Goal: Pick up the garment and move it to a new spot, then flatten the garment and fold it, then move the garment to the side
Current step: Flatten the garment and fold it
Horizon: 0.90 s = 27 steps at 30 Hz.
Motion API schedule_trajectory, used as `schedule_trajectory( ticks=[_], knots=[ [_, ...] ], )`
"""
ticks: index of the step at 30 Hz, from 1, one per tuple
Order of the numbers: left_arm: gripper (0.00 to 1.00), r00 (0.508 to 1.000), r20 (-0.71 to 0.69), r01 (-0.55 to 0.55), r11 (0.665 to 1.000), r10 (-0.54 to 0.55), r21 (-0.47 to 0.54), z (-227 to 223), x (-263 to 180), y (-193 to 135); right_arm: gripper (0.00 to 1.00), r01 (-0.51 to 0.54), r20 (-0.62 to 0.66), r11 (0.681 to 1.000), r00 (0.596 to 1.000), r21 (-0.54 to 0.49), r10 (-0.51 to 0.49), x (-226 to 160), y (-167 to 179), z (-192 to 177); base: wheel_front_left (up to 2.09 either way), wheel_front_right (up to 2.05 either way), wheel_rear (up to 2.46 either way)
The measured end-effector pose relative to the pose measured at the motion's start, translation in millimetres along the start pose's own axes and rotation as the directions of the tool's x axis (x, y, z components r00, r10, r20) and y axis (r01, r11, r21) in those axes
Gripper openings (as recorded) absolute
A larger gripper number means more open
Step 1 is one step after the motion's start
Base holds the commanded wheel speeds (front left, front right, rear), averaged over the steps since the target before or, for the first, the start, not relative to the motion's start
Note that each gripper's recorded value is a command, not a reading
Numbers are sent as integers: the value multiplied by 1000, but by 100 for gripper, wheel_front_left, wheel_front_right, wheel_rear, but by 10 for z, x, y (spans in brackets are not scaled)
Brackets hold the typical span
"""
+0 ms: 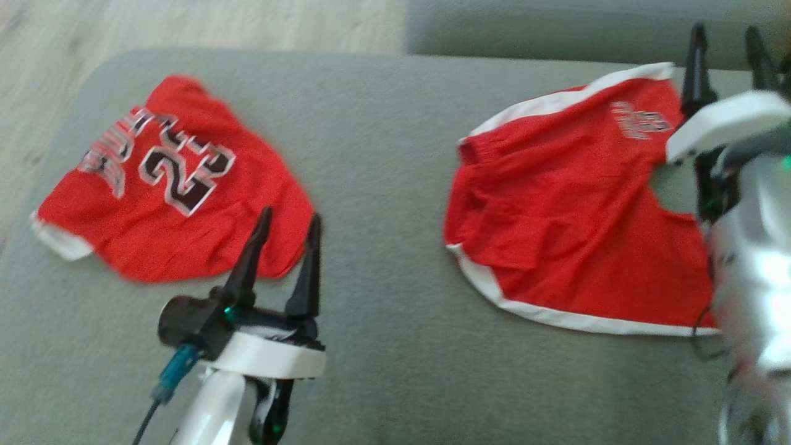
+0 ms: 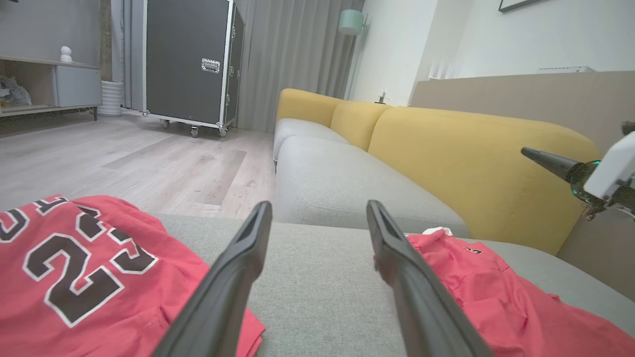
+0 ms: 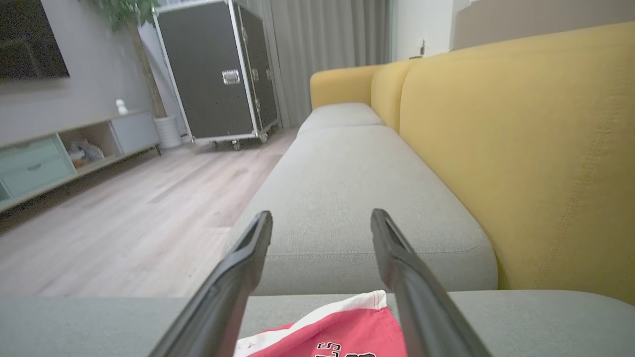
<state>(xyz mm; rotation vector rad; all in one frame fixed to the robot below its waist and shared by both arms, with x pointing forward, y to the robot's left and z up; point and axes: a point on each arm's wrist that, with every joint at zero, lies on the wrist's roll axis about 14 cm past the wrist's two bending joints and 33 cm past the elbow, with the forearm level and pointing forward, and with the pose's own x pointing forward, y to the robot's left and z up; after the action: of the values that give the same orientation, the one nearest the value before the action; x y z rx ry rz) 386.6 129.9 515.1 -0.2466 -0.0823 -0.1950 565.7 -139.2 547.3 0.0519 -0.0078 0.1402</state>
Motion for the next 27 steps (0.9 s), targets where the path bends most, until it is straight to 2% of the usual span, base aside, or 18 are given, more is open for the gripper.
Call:
schedule_trajectory(
  ticks=[2, 5, 11, 16, 21, 25, 27],
  knots=[
    [100, 1000, 7, 9, 1000, -9, -25, 9, 8, -44, 100, 4, 49, 1000, 999, 21, -5, -204, -33, 62, 0, 0, 0],
    [100, 999, 10, 40, 999, -40, -36, 7, 41, -150, 100, -4, 54, 1000, 999, 7, 4, -612, -67, -83, 0, 0, 0],
    [100, 995, 20, 103, 993, -102, -51, 25, 93, -368, 100, 76, 40, 994, 996, 75, -79, -1459, -273, -367, 0, 0, 0],
    [100, 988, -8, 154, 986, -155, -64, -79, 88, -555, 100, 123, 57, 986, 990, 114, -130, -1932, -312, -405, 0, 0, 0],
    [100, 982, -40, 180, 981, -183, -72, -199, 131, -625, 100, 166, 17, 977, 985, 131, -170, -2175, -372, -564, 0, 0, 0],
    [100, 972, -95, 208, 976, -213, -59, -381, 157, -673, 100, 171, 29, 973, 984, 155, -177, -2137, -381, -531, 0, 0, 0],
    [100, 954, -146, 259, 965, -262, -36, -531, 175, -757, 100, 179, 33, 971, 982, 158, -186, -2103, -416, -516, 0, 0, 0]
  ],
)
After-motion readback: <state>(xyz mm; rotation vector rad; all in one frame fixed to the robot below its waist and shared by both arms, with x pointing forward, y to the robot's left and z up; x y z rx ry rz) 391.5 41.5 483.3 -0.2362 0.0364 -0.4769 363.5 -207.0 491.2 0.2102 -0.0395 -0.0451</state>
